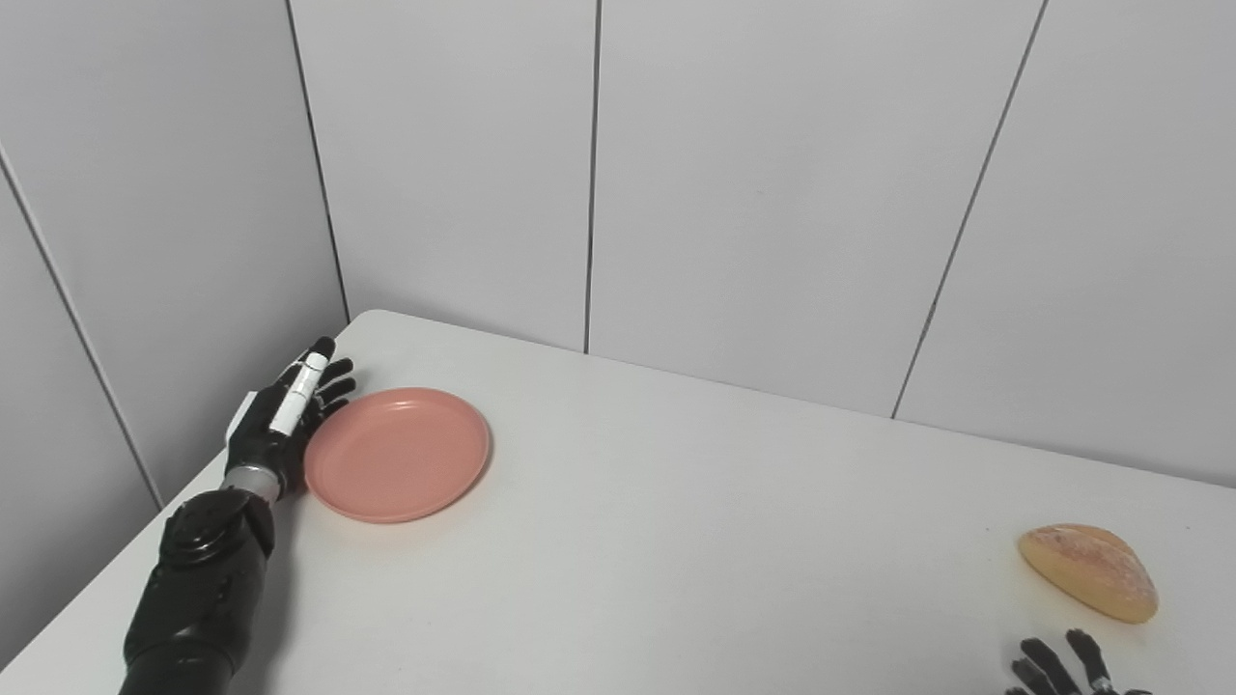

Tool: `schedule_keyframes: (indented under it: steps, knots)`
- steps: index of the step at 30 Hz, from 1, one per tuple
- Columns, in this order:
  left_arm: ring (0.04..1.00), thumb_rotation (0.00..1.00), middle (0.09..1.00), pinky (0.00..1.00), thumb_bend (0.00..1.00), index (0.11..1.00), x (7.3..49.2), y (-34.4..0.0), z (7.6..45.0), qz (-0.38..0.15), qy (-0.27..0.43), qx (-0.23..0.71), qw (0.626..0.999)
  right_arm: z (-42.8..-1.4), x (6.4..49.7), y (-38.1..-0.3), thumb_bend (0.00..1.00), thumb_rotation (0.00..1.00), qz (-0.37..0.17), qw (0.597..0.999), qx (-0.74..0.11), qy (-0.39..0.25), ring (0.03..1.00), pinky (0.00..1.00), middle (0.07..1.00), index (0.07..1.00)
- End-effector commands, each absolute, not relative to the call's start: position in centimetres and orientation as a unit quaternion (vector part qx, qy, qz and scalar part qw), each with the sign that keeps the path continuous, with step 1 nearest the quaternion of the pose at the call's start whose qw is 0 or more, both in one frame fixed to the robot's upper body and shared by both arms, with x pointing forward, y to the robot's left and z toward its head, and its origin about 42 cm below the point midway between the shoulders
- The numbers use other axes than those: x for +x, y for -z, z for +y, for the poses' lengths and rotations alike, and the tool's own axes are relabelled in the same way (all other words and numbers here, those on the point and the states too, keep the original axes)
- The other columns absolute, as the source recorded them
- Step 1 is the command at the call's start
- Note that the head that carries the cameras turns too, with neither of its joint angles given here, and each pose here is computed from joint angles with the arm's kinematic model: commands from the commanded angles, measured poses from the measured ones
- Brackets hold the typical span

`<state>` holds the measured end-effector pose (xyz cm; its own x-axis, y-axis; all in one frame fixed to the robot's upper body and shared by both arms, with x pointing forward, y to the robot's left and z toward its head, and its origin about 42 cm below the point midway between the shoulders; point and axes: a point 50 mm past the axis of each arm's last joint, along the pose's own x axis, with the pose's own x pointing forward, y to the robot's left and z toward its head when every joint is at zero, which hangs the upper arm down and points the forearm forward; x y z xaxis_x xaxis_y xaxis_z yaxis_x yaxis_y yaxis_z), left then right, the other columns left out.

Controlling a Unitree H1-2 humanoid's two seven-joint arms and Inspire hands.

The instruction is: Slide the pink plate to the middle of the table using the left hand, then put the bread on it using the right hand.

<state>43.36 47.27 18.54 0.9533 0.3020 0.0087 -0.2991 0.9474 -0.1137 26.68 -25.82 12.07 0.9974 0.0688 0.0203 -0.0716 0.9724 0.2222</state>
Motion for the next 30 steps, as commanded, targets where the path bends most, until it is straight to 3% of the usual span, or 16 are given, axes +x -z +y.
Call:
schedule_keyframes:
  steps: [1,13,15,18,23,30]
  knots:
    - [0.870,0.64,0.863,0.92,0.88,0.905,44.5,-21.3,47.4,-0.064,-0.142,-0.048,0.987,-26.2,25.8,-11.1,0.76,1.00,0.035,0.993,0.112,-0.029,0.913,0.91,0.897,0.982]
    - [0.883,0.64,0.883,0.96,0.86,0.922,44.1,-20.7,47.8,-0.056,-0.144,-0.045,0.987,-26.7,25.3,-11.2,0.75,1.00,0.038,0.993,0.109,-0.030,0.906,0.92,0.893,0.982]
    - [0.860,0.68,0.877,0.88,0.86,0.925,43.9,-20.5,47.8,-0.053,-0.140,-0.034,0.988,-26.7,25.2,-11.3,0.75,1.00,0.038,0.993,0.109,-0.030,0.904,0.92,0.892,0.982]
    - [0.856,0.72,0.871,0.86,0.87,0.925,43.7,-20.1,47.8,-0.042,-0.139,-0.024,0.989,-26.6,25.1,-11.5,0.73,1.00,0.038,0.993,0.109,-0.030,0.904,0.91,0.894,0.981]
    - [0.910,0.73,0.892,0.93,0.85,0.945,43.9,-19.4,47.6,-0.036,-0.125,-0.029,0.991,-26.4,25.2,-11.6,0.74,1.00,0.037,0.993,0.107,-0.033,0.907,0.91,0.900,0.988]
    - [0.867,0.72,0.864,0.92,0.83,0.939,44.2,-18.5,46.0,-0.043,-0.108,-0.036,0.993,-26.3,25.2,-11.7,0.74,1.00,0.035,0.993,0.108,-0.036,0.908,0.90,0.902,0.991]
